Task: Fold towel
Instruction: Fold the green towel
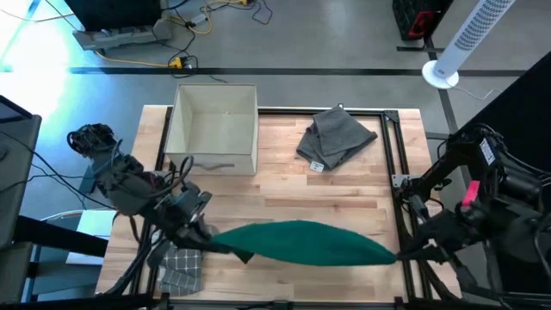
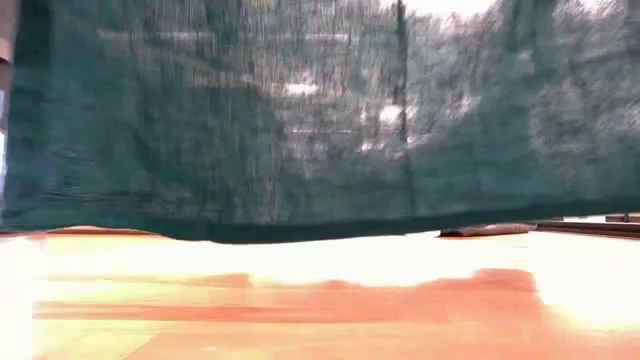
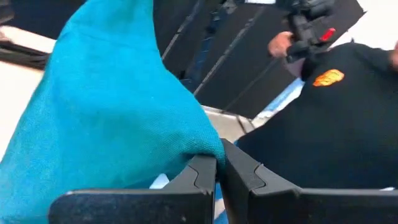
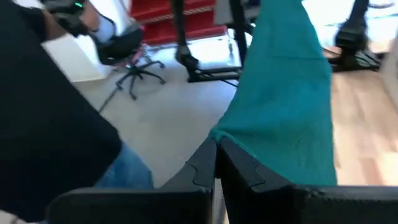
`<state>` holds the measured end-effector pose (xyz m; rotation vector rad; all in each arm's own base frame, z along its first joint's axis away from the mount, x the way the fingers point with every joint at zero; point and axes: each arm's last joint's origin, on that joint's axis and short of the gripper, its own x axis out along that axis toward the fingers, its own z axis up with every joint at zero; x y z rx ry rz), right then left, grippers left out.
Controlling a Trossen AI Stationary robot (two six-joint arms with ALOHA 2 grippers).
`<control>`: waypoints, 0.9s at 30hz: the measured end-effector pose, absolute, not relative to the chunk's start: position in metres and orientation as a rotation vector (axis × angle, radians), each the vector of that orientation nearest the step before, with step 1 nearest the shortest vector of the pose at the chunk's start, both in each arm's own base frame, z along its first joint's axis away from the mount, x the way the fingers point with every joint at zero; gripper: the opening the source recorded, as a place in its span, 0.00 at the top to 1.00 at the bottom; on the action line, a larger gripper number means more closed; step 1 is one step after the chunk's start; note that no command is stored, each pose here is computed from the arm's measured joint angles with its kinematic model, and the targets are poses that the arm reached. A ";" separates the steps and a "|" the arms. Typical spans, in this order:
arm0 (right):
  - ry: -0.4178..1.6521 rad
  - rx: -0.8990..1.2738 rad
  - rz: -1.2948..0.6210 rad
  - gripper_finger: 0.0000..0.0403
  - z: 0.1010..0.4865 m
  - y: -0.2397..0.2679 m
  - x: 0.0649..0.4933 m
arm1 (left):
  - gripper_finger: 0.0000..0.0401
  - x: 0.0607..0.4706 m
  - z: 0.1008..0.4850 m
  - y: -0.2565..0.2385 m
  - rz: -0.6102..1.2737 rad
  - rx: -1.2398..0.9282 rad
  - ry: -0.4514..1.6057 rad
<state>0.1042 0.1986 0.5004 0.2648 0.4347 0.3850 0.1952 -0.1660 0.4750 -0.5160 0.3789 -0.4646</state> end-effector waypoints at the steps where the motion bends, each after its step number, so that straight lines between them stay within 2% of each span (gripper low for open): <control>1: 0.425 0.283 0.409 1.00 0.503 0.200 0.103 | 1.00 0.194 0.477 -0.168 -0.480 -0.530 0.371; 7: 0.407 0.368 0.507 1.00 0.510 0.209 0.101 | 1.00 0.184 0.482 -0.179 -0.543 -0.608 0.356; 17: 0.542 0.479 0.562 1.00 0.497 0.230 0.107 | 1.00 0.185 0.478 -0.193 -0.583 -0.709 0.410; 21: 0.628 0.430 0.417 1.00 0.483 0.221 0.108 | 1.00 0.190 0.468 -0.186 -0.487 -0.632 0.463; 27: 0.835 0.340 0.098 1.00 0.455 0.194 0.106 | 1.00 0.192 0.439 -0.164 -0.230 -0.515 0.692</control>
